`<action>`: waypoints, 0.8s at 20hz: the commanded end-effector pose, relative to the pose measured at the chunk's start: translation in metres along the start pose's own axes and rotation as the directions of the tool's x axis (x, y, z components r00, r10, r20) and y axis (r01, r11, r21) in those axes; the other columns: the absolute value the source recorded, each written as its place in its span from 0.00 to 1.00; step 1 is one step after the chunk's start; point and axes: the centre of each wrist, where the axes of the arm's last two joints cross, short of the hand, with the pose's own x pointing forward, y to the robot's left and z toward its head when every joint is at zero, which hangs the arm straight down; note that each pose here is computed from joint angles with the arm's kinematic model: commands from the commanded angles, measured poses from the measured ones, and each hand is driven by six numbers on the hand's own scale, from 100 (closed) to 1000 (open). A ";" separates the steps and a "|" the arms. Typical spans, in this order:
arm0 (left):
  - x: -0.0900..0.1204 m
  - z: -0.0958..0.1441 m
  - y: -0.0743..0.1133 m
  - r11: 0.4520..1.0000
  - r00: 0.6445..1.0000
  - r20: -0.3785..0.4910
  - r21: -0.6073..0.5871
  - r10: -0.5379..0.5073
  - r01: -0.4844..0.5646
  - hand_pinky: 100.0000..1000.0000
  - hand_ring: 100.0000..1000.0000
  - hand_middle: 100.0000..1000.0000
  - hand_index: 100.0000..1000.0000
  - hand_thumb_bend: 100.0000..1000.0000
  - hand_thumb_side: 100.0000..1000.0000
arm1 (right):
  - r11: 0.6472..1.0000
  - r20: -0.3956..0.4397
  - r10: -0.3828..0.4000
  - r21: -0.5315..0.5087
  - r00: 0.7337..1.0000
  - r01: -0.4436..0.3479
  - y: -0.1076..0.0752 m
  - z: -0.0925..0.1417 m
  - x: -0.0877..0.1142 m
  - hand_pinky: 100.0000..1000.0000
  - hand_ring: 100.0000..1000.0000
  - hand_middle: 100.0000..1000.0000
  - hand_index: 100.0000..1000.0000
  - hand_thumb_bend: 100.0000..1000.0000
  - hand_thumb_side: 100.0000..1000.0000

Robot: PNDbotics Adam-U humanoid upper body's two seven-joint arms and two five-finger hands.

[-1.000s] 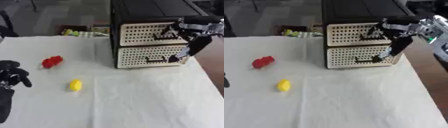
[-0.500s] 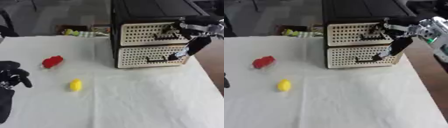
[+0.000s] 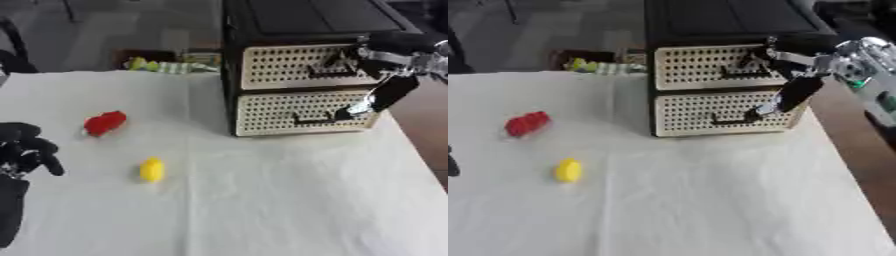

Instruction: Pick up objects from table and place into drawer.

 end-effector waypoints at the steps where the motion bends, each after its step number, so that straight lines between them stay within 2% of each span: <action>1: 0.004 -0.004 -0.001 1.000 1.000 0.013 -0.014 -0.007 0.007 0.37 0.56 0.61 0.66 0.03 0.85 | 0.998 -0.002 0.062 -0.010 0.998 -0.062 -0.013 0.006 -0.001 0.00 0.20 0.00 0.82 0.60 0.53; 16: 0.004 -0.004 -0.001 1.000 1.000 0.007 -0.010 -0.005 0.005 0.37 0.55 0.61 0.66 0.04 0.86 | 0.992 0.015 0.126 0.024 0.992 -0.127 -0.012 0.004 0.000 0.00 0.19 0.00 0.77 0.58 0.53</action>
